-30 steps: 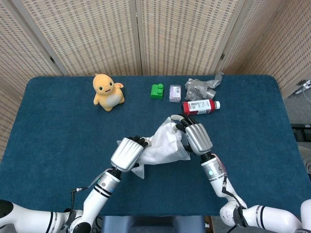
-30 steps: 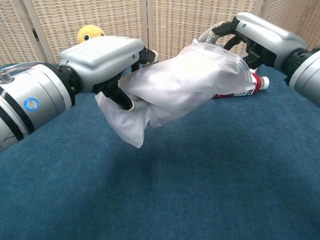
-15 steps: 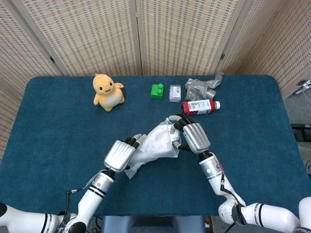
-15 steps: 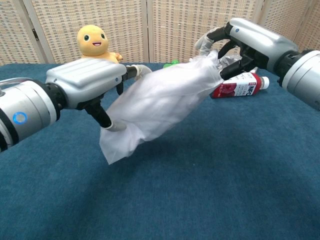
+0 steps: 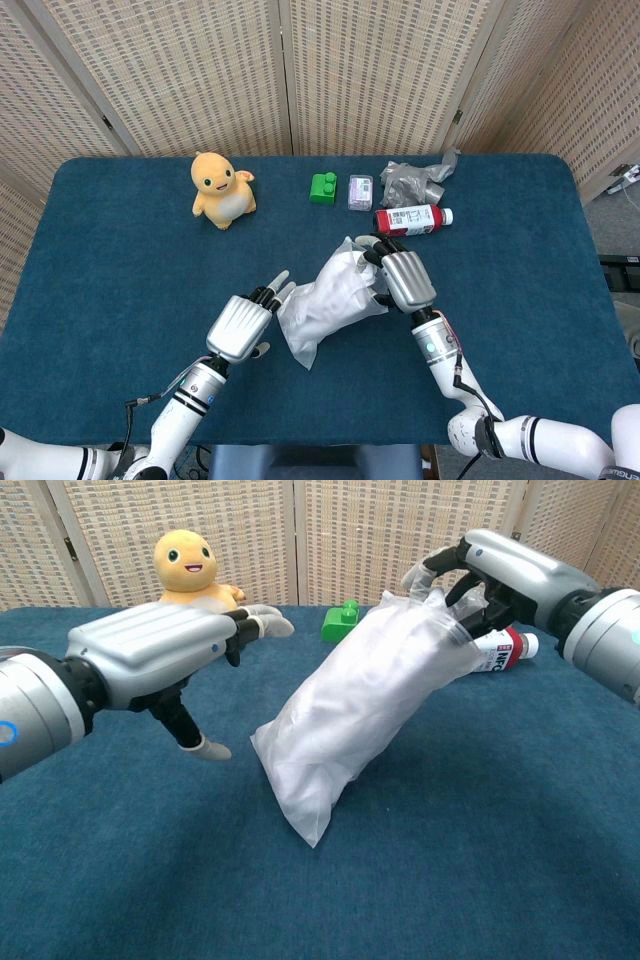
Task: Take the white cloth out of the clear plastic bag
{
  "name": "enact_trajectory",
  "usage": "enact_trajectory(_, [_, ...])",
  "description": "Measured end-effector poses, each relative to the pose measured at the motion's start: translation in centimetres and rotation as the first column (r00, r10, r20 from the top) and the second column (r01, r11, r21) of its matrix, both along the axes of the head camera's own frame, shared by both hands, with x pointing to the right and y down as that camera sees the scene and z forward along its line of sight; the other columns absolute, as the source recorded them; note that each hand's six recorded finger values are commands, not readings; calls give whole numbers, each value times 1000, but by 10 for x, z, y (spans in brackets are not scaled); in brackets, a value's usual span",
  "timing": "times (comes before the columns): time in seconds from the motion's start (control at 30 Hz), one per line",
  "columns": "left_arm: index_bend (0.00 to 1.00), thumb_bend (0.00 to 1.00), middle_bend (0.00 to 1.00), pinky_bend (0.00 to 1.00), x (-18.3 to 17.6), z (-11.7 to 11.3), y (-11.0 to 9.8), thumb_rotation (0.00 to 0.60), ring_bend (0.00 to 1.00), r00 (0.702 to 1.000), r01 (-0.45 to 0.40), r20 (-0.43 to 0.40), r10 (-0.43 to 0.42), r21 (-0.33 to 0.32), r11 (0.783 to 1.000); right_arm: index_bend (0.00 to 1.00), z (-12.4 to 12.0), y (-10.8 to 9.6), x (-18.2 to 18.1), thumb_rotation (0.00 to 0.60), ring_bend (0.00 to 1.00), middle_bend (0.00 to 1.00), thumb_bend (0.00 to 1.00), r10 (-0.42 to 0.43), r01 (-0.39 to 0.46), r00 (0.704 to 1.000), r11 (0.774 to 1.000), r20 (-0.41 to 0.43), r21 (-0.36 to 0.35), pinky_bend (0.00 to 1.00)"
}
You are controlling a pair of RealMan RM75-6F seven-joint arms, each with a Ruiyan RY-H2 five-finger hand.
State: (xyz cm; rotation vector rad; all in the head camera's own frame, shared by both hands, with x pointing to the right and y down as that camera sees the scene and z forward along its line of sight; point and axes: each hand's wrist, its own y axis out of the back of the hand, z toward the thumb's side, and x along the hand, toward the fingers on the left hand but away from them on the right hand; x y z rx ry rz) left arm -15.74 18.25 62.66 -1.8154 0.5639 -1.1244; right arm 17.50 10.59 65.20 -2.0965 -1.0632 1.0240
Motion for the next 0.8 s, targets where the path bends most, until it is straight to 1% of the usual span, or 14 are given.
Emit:
enact_trajectory(0.13, [149, 54, 234, 643, 0, -5, 4, 600, 390, 999, -26, -35, 27, 40, 999, 708, 3, 0, 8, 600, 127, 241, 626, 19, -19, 1000, 1000, -20, -10, 283])
enact_trajectory(0.23, [204, 54, 297, 656, 0, -8, 8, 600, 426, 997, -48, -64, 52, 65, 997, 707, 8, 2, 17, 600, 127, 241, 630, 34, -35, 998, 999, -43, -22, 283])
enact_trajectory(0.3, [229, 54, 319, 667, -1, -9, 11, 600, 443, 995, -63, -77, 68, 74, 995, 707, 11, 5, 24, 600, 127, 241, 630, 43, -45, 997, 999, -60, -31, 283])
enact_trajectory(0.53, [303, 54, 388, 720, 2, -7, 21, 600, 507, 987, -120, -96, 126, 60, 991, 708, 28, 14, 47, 600, 127, 241, 630, 77, -84, 992, 994, -99, -75, 283])
enact_trajectory(0.63, [334, 54, 447, 735, 6, -7, 25, 600, 542, 982, -151, -102, 157, 62, 987, 707, 35, 17, 53, 600, 127, 241, 630, 88, -97, 991, 991, -106, -92, 283])
enact_trajectory(0.8, [390, 54, 620, 817, 15, -8, 31, 600, 632, 969, -207, -119, 216, 84, 975, 707, 36, 16, 55, 600, 127, 241, 630, 99, -108, 990, 990, -98, -91, 283])
